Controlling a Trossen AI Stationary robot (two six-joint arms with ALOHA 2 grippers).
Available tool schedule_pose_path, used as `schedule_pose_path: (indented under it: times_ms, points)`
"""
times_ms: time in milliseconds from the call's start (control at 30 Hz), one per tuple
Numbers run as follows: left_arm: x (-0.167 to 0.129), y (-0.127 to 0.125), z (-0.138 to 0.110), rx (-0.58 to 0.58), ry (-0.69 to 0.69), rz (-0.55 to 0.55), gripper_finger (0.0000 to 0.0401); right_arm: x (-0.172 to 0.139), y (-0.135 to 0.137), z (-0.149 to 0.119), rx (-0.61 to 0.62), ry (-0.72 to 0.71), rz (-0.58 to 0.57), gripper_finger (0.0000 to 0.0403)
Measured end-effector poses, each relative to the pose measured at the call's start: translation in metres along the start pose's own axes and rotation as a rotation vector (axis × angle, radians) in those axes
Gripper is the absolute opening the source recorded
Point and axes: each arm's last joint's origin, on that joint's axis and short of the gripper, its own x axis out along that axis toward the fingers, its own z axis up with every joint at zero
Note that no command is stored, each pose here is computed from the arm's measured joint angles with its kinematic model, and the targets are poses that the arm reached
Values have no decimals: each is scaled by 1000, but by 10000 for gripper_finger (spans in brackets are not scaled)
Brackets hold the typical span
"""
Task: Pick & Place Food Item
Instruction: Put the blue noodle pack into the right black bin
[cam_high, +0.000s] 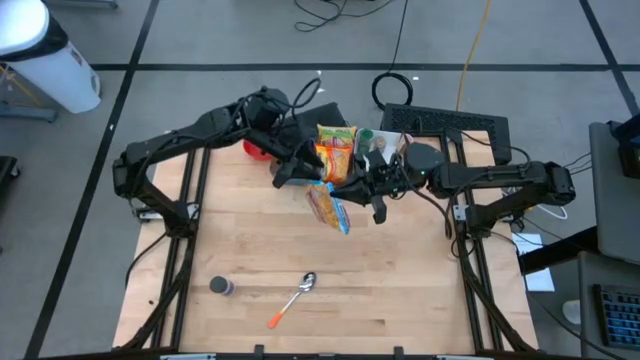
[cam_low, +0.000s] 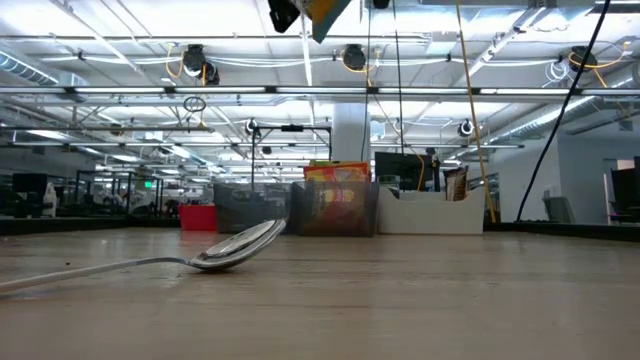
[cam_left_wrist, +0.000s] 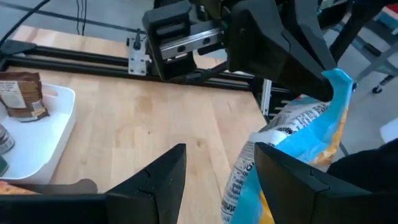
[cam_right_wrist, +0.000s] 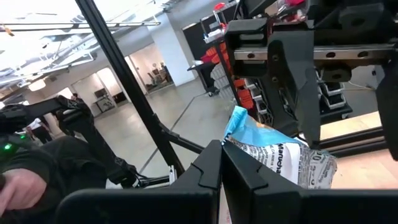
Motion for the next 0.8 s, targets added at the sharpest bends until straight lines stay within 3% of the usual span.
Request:
schedule_pose_path:
  times_ms: [267, 467, 800]
  points:
    - [-9, 2, 1, -15, -12, 9, 198, 0, -1, -3, 11, 31, -13, 0]
    - [-16, 3, 3, -44, -35, -84, 198, 0, -3, -6, 22, 65, -28, 0]
    - [-11, -8, 3, -14, -24, -125, 198, -1, -5, -5, 12, 56, -31, 0]
